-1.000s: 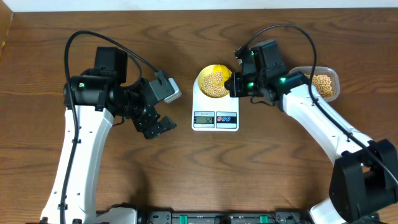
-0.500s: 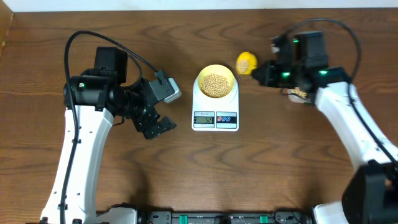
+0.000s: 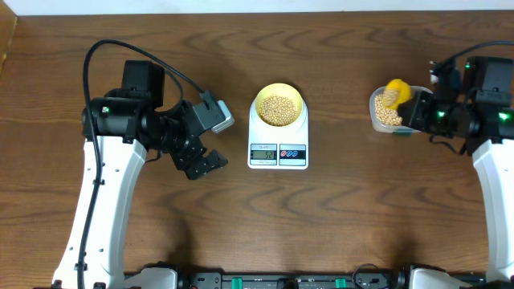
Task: Scoop item into bowl and weigh 50g on scale
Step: 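Move the scoop right back into the soybean tub, then scoop a small amount of soybeans with the right gripper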
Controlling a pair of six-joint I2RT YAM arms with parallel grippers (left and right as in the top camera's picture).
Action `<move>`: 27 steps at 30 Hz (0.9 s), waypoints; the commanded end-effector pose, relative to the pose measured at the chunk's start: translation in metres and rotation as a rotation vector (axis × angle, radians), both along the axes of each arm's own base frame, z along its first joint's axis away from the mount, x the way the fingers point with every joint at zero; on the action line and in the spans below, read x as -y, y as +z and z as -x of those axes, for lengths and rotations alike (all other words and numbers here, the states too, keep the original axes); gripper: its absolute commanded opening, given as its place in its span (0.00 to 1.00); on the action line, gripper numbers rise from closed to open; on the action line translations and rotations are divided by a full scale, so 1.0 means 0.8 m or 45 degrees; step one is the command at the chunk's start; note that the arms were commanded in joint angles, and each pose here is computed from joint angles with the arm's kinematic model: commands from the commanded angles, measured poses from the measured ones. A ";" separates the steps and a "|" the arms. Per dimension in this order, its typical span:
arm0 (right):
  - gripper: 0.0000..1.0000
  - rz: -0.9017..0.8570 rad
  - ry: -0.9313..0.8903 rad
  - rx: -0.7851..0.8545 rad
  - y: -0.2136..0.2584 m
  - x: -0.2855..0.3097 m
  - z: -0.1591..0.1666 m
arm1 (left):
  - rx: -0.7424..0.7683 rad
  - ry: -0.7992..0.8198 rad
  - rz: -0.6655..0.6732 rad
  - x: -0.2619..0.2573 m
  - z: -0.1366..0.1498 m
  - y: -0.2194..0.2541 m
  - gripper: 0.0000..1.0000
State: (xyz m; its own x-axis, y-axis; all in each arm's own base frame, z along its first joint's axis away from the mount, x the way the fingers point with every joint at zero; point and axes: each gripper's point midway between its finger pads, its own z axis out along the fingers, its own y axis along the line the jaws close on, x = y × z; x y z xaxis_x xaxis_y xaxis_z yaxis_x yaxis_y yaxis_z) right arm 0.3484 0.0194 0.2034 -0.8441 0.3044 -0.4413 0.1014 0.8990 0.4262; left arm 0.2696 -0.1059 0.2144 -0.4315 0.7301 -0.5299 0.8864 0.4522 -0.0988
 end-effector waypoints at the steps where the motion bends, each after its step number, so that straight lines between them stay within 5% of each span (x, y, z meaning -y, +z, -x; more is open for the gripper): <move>1: 0.01 0.187 0.011 0.002 -0.008 0.021 0.000 | 0.006 -0.025 0.012 0.003 0.000 0.002 0.95; 20: 0.02 1.038 -0.133 -0.108 -0.025 0.068 -0.005 | 0.006 -0.024 0.012 0.003 0.000 0.002 0.95; 27: 0.01 1.013 -0.124 0.034 -0.012 0.042 -0.030 | 0.006 -0.024 0.012 0.003 0.000 0.002 0.95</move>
